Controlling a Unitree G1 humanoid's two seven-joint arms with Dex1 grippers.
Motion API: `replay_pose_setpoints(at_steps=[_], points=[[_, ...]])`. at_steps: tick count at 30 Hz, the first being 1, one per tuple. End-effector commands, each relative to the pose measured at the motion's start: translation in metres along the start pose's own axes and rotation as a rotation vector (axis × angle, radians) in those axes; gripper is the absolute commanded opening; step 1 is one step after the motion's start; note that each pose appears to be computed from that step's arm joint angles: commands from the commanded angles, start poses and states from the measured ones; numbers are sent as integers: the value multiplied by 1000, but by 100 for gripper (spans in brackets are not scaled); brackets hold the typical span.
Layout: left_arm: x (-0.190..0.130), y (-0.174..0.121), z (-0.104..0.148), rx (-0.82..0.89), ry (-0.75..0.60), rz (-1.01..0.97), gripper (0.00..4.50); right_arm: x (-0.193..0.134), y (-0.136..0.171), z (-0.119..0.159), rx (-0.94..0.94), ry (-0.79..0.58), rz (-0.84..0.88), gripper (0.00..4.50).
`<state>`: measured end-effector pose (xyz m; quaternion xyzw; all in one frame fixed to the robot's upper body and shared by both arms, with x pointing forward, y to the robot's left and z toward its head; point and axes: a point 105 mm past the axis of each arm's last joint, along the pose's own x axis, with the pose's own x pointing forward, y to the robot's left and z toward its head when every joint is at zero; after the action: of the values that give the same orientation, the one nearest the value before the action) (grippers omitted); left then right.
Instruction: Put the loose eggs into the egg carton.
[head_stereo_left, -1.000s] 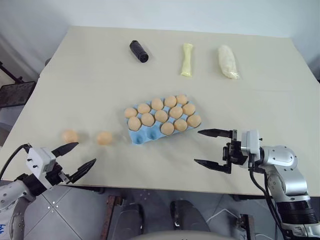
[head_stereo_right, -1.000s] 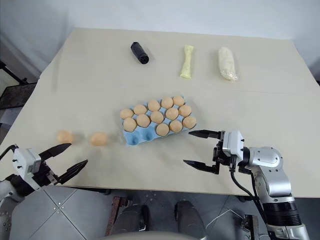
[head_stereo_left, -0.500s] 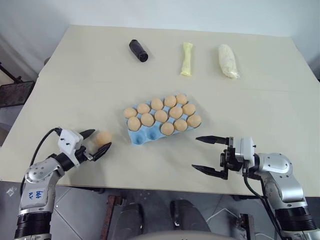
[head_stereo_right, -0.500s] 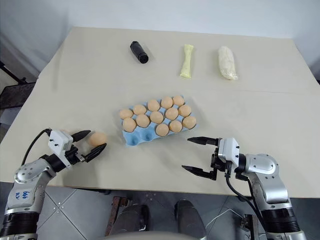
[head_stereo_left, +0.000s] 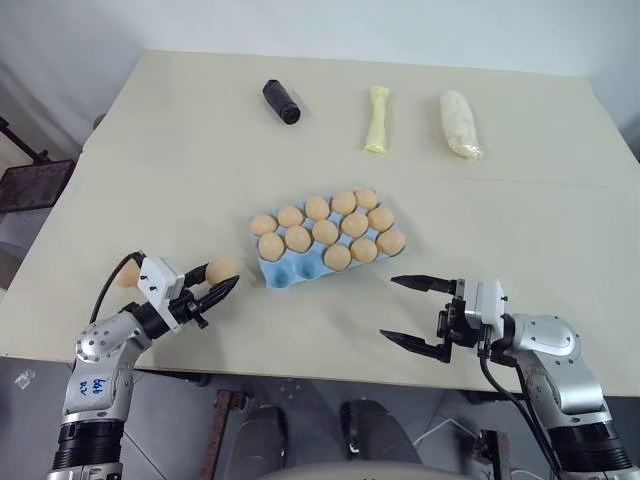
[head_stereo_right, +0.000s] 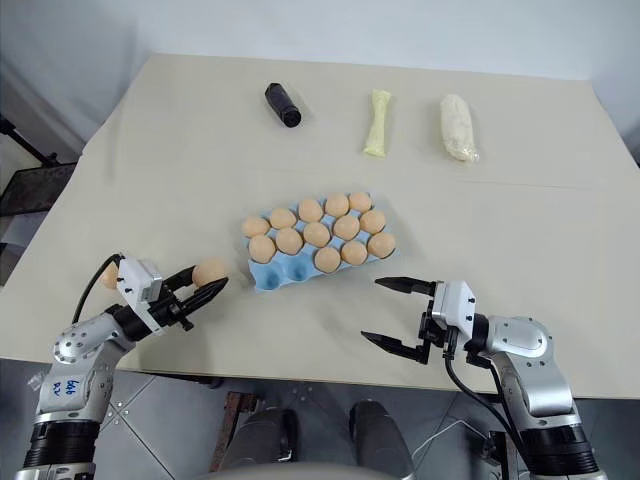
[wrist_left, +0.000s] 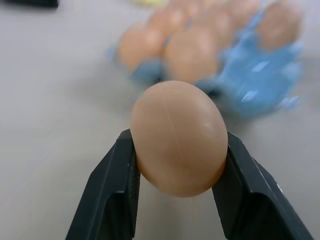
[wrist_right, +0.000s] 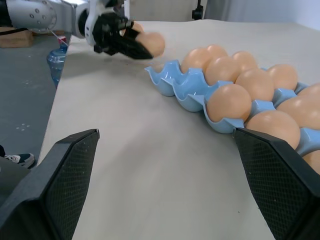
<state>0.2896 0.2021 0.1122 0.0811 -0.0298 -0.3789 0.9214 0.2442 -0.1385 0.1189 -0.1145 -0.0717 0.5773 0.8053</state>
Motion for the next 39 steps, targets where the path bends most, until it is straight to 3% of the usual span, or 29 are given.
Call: replay_pose_setpoints(at_steps=[1, 4, 13, 16, 18, 21, 26, 29, 31, 39], points=[[26, -19, 30, 90, -80, -139, 187, 0, 1, 7, -34, -17, -6, 450], [55, -28, 37, 104, -107, -221, 187, 0, 1, 6, -40, -13, -23, 450], [92, -48, 30, 99, -91, -334, 187, 2, 2, 6, -48, -16, -65, 450], [91, -46, 29, 91, -92, -326, 254, 4, 4, 7, -47, -20, -73, 450], [87, -48, 27, 94, -87, -339, 324, 4, 5, 7, -45, -21, -78, 450], [81, -51, 24, 111, -78, -351, 414, 5, 7, 6, -41, -23, -82, 450], [60, -41, 27, 125, -76, -308, 414, 8, 8, 6, -35, -33, -84, 450], [30, -31, 29, 138, -66, -248, 414, 12, 6, 4, -27, -40, -76, 450], [13, -27, 26, 136, -40, -202, 449, 15, 3, 3, -27, -45, -73, 450], [-43, -11, 11, 93, -6, 169, 450, 38, -25, 5, -72, -101, -91, 450]])
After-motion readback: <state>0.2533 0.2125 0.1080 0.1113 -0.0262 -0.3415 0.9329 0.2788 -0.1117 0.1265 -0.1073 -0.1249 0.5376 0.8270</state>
